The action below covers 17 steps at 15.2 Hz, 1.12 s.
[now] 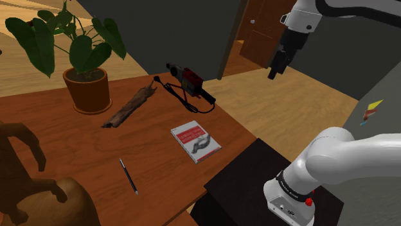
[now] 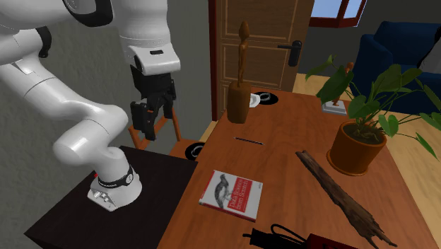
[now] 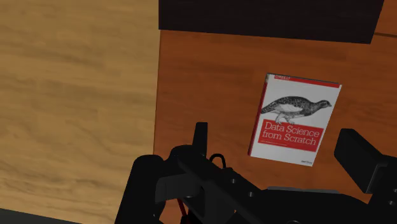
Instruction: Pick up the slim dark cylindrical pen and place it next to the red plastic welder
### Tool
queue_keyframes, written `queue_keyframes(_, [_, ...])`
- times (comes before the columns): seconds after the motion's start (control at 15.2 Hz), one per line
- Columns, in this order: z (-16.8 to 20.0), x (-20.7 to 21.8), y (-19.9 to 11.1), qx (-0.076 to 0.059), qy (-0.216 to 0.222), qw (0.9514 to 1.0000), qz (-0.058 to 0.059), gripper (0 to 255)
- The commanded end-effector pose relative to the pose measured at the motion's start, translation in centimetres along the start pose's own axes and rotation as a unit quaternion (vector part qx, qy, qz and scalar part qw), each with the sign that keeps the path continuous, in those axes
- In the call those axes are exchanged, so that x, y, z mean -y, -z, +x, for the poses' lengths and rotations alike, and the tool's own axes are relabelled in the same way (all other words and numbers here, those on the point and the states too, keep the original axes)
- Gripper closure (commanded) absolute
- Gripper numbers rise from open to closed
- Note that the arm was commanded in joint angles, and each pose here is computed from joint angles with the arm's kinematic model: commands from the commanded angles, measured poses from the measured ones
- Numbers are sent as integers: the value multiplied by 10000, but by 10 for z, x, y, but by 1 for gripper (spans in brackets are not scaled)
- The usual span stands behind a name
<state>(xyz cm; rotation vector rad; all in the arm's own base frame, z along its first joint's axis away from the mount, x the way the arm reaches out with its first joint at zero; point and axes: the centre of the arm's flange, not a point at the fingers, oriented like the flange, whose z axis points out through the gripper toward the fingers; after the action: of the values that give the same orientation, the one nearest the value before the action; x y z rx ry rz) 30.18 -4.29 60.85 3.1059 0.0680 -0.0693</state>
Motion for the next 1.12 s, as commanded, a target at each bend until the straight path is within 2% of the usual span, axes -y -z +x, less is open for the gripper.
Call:
queue_keyframes(0.0, [0,0,0,0,0,10000,0,0])
queue_keyframes(1.06, [77,161,-112,-102,-230,9997,-19,0])
